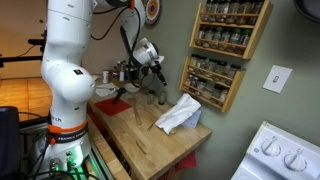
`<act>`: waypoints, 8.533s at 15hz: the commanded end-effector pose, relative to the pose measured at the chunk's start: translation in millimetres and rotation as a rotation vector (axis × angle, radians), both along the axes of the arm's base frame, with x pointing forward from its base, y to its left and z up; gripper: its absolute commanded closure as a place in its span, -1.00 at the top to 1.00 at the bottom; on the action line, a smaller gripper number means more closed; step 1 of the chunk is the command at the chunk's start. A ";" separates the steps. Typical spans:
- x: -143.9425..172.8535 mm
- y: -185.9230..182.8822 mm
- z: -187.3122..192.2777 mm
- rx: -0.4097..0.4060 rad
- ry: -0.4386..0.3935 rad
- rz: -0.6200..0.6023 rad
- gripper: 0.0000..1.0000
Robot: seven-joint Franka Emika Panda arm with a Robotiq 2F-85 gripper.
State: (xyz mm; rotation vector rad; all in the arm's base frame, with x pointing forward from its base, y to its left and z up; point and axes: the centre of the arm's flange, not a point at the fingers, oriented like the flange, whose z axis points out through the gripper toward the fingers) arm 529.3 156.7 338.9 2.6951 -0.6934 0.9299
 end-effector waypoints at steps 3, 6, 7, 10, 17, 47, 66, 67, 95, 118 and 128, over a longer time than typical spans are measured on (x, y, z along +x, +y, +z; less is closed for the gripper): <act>20.9 -3.2 -10.1 0.088 0.185 0.148 1.00; 25.7 -1.5 -25.8 0.106 0.271 0.206 1.00; 26.6 -1.5 -29.8 0.113 0.294 0.218 1.00; 33.3 -4.0 -35.6 0.119 0.300 0.225 1.00; 45.7 -11.2 -53.0 0.116 0.307 0.201 1.00; -1.6 -44.0 -24.1 0.025 0.398 0.230 -0.43; -58.4 -24.9 -45.9 -0.152 0.895 0.609 -0.43; -56.6 -19.8 -47.8 -0.173 0.921 0.632 -0.43; -36.2 25.7 -86.5 -0.335 1.031 0.855 0.97; -78.4 -51.5 -73.4 0.125 0.988 0.467 1.00; -108.4 -99.9 -71.9 0.378 0.886 0.008 1.00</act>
